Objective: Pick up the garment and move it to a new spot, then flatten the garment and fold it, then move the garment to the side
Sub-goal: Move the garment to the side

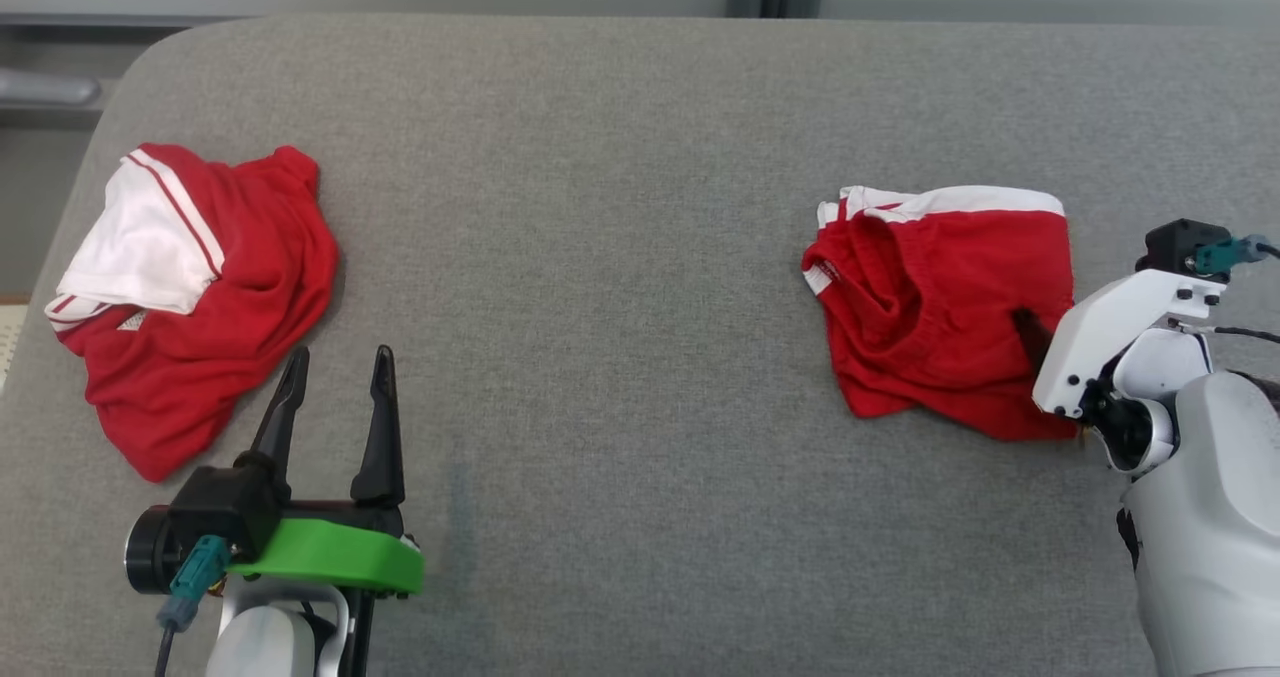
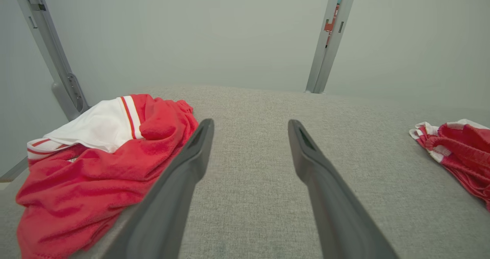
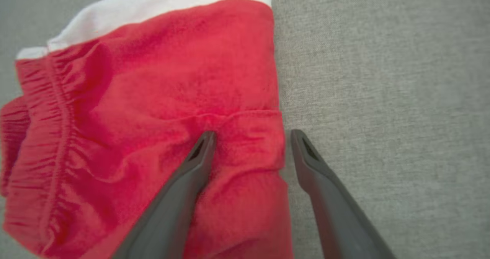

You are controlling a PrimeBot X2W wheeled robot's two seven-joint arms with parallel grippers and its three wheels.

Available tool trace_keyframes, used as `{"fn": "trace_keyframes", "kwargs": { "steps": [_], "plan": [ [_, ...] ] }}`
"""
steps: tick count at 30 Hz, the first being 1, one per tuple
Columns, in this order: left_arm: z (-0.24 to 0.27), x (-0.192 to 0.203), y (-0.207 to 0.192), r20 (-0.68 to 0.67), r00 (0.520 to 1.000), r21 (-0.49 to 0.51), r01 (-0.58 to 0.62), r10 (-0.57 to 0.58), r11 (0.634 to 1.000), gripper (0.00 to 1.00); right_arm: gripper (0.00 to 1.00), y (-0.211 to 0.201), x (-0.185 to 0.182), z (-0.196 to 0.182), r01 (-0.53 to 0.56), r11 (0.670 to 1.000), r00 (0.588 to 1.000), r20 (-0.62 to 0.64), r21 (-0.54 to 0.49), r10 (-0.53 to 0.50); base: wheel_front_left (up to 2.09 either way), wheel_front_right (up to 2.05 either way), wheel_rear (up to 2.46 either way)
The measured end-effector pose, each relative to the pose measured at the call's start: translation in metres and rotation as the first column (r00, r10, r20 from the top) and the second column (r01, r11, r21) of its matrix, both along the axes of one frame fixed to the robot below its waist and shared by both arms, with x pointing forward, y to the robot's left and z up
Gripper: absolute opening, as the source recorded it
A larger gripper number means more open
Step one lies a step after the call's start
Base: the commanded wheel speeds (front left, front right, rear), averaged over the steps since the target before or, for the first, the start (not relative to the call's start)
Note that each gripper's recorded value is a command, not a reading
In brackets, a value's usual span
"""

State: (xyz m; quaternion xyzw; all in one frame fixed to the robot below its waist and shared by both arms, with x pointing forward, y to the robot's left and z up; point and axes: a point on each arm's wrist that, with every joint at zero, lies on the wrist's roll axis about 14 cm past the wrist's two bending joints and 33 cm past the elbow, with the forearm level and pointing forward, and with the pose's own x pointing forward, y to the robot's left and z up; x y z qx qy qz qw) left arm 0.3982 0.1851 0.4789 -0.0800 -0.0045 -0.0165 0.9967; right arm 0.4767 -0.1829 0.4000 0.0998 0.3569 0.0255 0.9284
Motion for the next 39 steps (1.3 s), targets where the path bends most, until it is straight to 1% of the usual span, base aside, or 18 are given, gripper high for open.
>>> {"fn": "trace_keyframes", "kwargs": {
  "steps": [3,4,5,7,9,12,14,17,18,21,24,27,28,31,39],
  "plan": [
    [-0.008,0.001,0.005,-0.022,1.0,0.006,-0.013,0.013,1.0,1.0,1.0,0.011,-0.002,-0.022,-0.019,1.0,0.996,-0.089,0.022,0.021,0.0,0.0,0.0],
    [-0.009,0.001,0.006,-0.027,1.0,0.007,-0.015,0.016,1.0,1.0,0.2,0.015,-0.001,-0.025,-0.035,0.999,0.993,-0.11,0.022,0.037,0.0,0.0,0.0],
    [-0.011,0.002,0.007,-0.031,0.999,0.011,-0.017,0.017,1.0,1.0,0.0,0.019,0.002,-0.027,-0.058,0.998,0.99,-0.127,0.016,0.06,0.0,0.0,0.0],
    [-0.013,0.006,0.006,-0.035,0.999,0.013,-0.013,0.013,1.0,1.0,0.0,0.023,0.005,-0.029,-0.106,0.994,0.983,-0.154,-0.008,0.103,0.0,0.0,0.0],
    [-0.014,0.01,0.003,-0.035,0.999,0.016,-0.002,0.002,1.0,1.0,0.0,0.019,0.008,-0.026,-0.135,0.99,0.981,-0.149,-0.047,0.126,0.0,0.0,0.0],
    [-0.013,0.018,-0.006,-0.024,0.999,0.02,0.03,-0.029,0.999,1.0,0.0,-0.003,0.011,-0.019,-0.179,0.973,0.977,-0.147,-0.149,0.157,0.0,0.0,0.0],
    [-0.011,0.024,-0.014,-0.015,0.998,0.022,0.057,-0.056,0.998,1.0,0.0,-0.034,0.01,-0.011,-0.185,0.952,0.976,-0.162,-0.242,0.149,0.0,0.0,0.0],
    [-0.006,0.036,-0.034,0.013,0.994,0.011,0.111,-0.111,0.994,1.0,0.0,-0.099,0.008,0.016,-0.154,0.899,0.984,-0.151,-0.411,0.1,0.0,0.0,0.0],
    [-0.003,0.04,-0.041,0.022,0.991,0.009,0.132,-0.132,0.991,1.0,0.0,-0.113,0.007,0.024,-0.147,0.882,0.985,-0.145,-0.447,0.091,0.0,0.0,0.0],
    [0.009,0.053,-0.065,0.071,0.976,0.017,0.205,-0.205,0.979,1.0,0.0,-0.151,0.001,0.047,-0.143,0.811,0.988,-0.125,-0.567,0.087,0.0,0.0,0.0],
    [0.008,0.061,-0.092,0.081,0.956,0.02,0.282,-0.282,0.959,1.0,0.0,-0.192,-0.012,0.064,-0.121,0.75,0.991,-0.119,-0.651,0.056,0.0,0.0,0.0],
    [0.005,0.069,-0.109,0.084,0.94,0.019,0.331,-0.332,0.943,1.0,0.0,-0.215,-0.016,0.073,-0.094,0.719,0.995,-0.09,-0.689,0.044,0.0,0.0,0.0],
    [0.002,0.071,-0.114,0.083,0.934,0.018,0.347,-0.347,0.938,1.0,0.0,-0.222,-0.017,0.074,-0.092,0.704,0.995,-0.086,-0.704,0.044,0.0,0.0,0.0],
    [-0.008,0.078,-0.122,0.069,0.923,0.019,0.377,-0.378,0.926,1.0,0.0,-0.242,-0.017,0.077,-0.074,0.67,0.997,-0.062,-0.739,0.042,0.0,0.0,0.0],
    [-0.043,0.087,-0.126,0.007,0.912,0.015,0.409,-0.409,0.912,1.0,0.0,-0.283,-0.021,0.06,-0.019,0.626,1.0,-0.025,-0.779,-0.001,0.0,0.0,0.0]
  ]
}}
